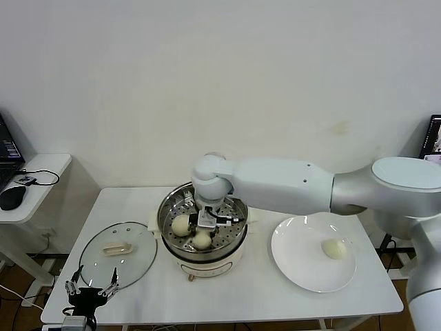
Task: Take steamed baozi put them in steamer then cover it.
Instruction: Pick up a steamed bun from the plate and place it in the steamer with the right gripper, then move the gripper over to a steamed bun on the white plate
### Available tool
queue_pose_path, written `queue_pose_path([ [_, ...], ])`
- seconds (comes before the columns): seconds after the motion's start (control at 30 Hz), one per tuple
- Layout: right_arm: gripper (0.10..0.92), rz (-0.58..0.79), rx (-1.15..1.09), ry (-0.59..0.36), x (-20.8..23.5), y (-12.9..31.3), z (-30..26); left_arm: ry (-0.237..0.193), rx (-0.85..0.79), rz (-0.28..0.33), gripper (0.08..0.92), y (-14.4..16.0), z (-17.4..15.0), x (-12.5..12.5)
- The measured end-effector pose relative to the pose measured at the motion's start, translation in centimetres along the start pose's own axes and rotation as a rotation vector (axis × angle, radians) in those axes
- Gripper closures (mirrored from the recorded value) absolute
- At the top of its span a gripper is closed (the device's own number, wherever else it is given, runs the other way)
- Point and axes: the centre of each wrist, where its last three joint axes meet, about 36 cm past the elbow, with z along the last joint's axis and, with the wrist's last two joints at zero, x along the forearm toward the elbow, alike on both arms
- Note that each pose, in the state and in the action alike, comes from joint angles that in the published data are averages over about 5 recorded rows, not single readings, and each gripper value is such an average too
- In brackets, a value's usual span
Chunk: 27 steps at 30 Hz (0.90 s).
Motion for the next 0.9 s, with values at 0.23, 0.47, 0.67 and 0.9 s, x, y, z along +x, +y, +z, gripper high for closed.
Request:
queue_pose_path([
  [0.23, 0.484, 0.003, 0.021, -0.001, -0.1, -0.5, -0.7, 0.002, 0.004, 0.003, 0.177, -0.2, 0.1, 0.0],
  [0.47, 0.311, 0.019, 0.012, 0.004, 0.2, -0.5, -0.8, 0.003, 0.004, 0.005, 0.177, -0.3, 0.1, 0.0],
  [0.67, 0.207, 0.059, -0.017, 0.032, 2.2, -0.5, -0.3, 0.002, 0.003, 0.010, 0.177, -0.3, 0.1, 0.0],
  [0.9, 0.200, 0.134, -0.145, 0.057, 7.2, 0.8, 1.1, -0.007, 0.002, 0.027, 0.177, -0.6, -0.1, -0.2],
])
